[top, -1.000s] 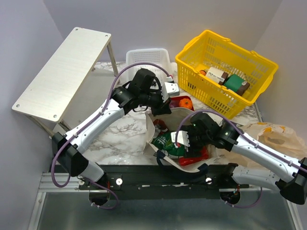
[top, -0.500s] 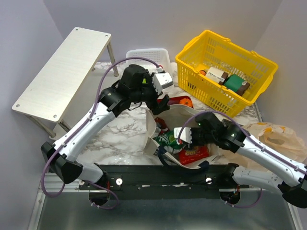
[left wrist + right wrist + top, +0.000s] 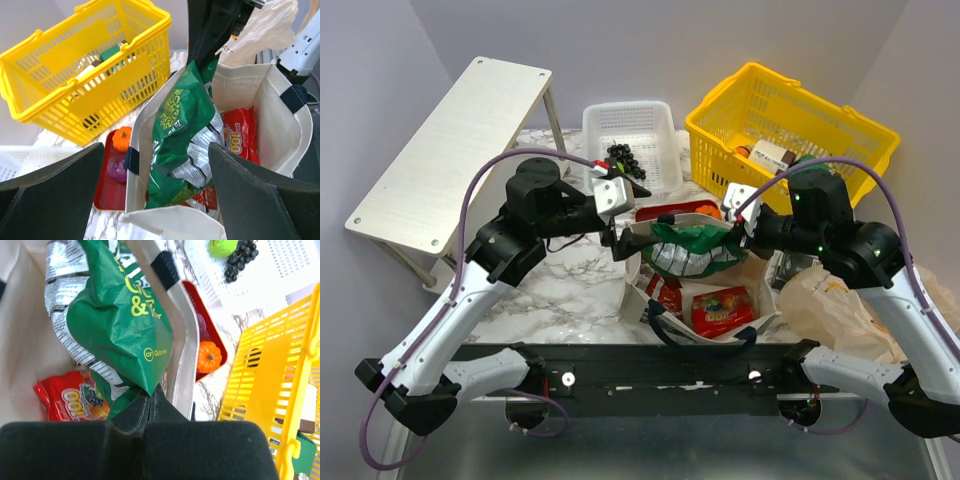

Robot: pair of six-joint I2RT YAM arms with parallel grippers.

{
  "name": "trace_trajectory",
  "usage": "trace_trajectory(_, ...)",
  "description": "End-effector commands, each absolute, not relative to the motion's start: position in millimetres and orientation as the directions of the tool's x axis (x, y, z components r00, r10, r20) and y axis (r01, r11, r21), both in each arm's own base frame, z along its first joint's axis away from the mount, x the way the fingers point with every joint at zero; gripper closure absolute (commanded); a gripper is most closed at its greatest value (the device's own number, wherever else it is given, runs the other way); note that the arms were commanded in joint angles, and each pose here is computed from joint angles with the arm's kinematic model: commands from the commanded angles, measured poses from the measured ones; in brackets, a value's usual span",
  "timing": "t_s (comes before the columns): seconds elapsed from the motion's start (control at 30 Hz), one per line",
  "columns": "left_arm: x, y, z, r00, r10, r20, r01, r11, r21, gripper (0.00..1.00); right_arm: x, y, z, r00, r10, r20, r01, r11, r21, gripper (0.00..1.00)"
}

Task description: Untie the knot of the grocery bags and take out the mixed food

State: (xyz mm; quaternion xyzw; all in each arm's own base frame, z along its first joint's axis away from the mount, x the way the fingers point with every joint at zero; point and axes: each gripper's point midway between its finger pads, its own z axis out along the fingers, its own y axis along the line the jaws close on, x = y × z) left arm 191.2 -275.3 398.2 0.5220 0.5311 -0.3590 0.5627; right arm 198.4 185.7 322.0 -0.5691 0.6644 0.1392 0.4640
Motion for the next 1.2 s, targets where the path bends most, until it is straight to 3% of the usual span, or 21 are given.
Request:
trace_trajectory(0.0,193.2,-288.4,392.3,0.192,0.131,-0.973,0.968,0.139,0.210,0.02,200.7,196.6,365.2,0.083,-0.524,-0.848,-0.881,0.359,-0.309,0.99)
trace_trajectory(0.33,213.4,-303.2,370.3,0.129,0.130,-0.983,0.975,0.165,0.150,0.02,206.9,194.6,385.2,0.110,-0.491,-0.864,-0.857,0.393,-0.333,0.99)
trace_trajectory(0.43,208.7,-311.4,378.7,0.120,0.091,-0.989,0.985,0.113,0.130,0.18,208.5,193.0,379.4,0.103,-0.497,-0.862,-0.855,0.399,-0.332,0.99)
trace_trajectory(0.47,209.8,-314.4,381.1,0.118,0.081,-0.990,0.986,0.105,0.126,0.31,210.5,192.1,375.0,0.093,-0.499,-0.862,-0.852,0.408,-0.328,0.99)
trace_trajectory(0.53,206.1,-316.3,390.4,0.118,0.063,-0.991,0.989,0.079,0.123,0.43,216.7,186.1,367.2,0.073,-0.515,-0.854,-0.837,0.434,-0.333,1.00)
trace_trajectory(0.57,205.7,-316.7,390.4,0.121,0.067,-0.990,0.990,0.069,0.125,0.63,219.7,183.0,360.2,0.061,-0.522,-0.851,-0.830,0.446,-0.334,1.00)
trace_trajectory(0.67,203.2,-313.4,399.8,0.160,0.065,-0.985,0.984,0.068,0.164,1.00,228.8,171.5,353.0,0.043,-0.540,-0.840,-0.802,0.483,-0.352,0.99)
trace_trajectory(0.7,203.8,-312.0,405.1,0.191,0.063,-0.979,0.978,0.074,0.196,1.00,232.2,167.6,347.5,0.029,-0.550,-0.835,-0.792,0.497,-0.355,0.99)
trace_trajectory(0.77,206.8,-308.0,409.6,0.219,0.076,-0.973,0.969,0.099,0.225,1.00,246.1,151.7,346.2,-0.017,-0.566,-0.824,-0.730,0.571,-0.376,0.90)
trace_trajectory(0.8,209.7,-306.3,419.7,0.257,0.074,-0.964,0.958,0.114,0.264,1.00,253.3,145.7,348.9,-0.029,-0.560,-0.828,-0.698,0.605,-0.384,0.77)
trace_trajectory(0.83,212.8,-305.0,424.9,0.271,0.075,-0.960,0.951,0.133,0.279,1.00,261.6,130.6,354.6,-0.055,-0.553,-0.831,-0.637,0.660,-0.397,0.52)
trace_trajectory(0.97,236.3,-295.6,464.2,0.373,0.083,-0.924,0.892,0.241,0.382,1.00,277.1,101.1,394.8,-0.019,-0.475,-0.880,-0.481,0.776,-0.408,0.17)
trace_trajectory(1.03,254.9,-281.5,500.7,0.472,0.108,-0.875,0.809,0.341,0.478,1.00,282.3,86.3,404.1,-0.010,-0.459,-0.889,-0.401,0.816,-0.417,0.08)
trace_trajectory(1.17,306.1,-249.5,536.5,0.583,0.305,-0.753,0.577,0.497,0.648,1.00,284.2,81.2,409.4,0.031,-0.449,-0.893,-0.357,0.829,-0.430,0.06)
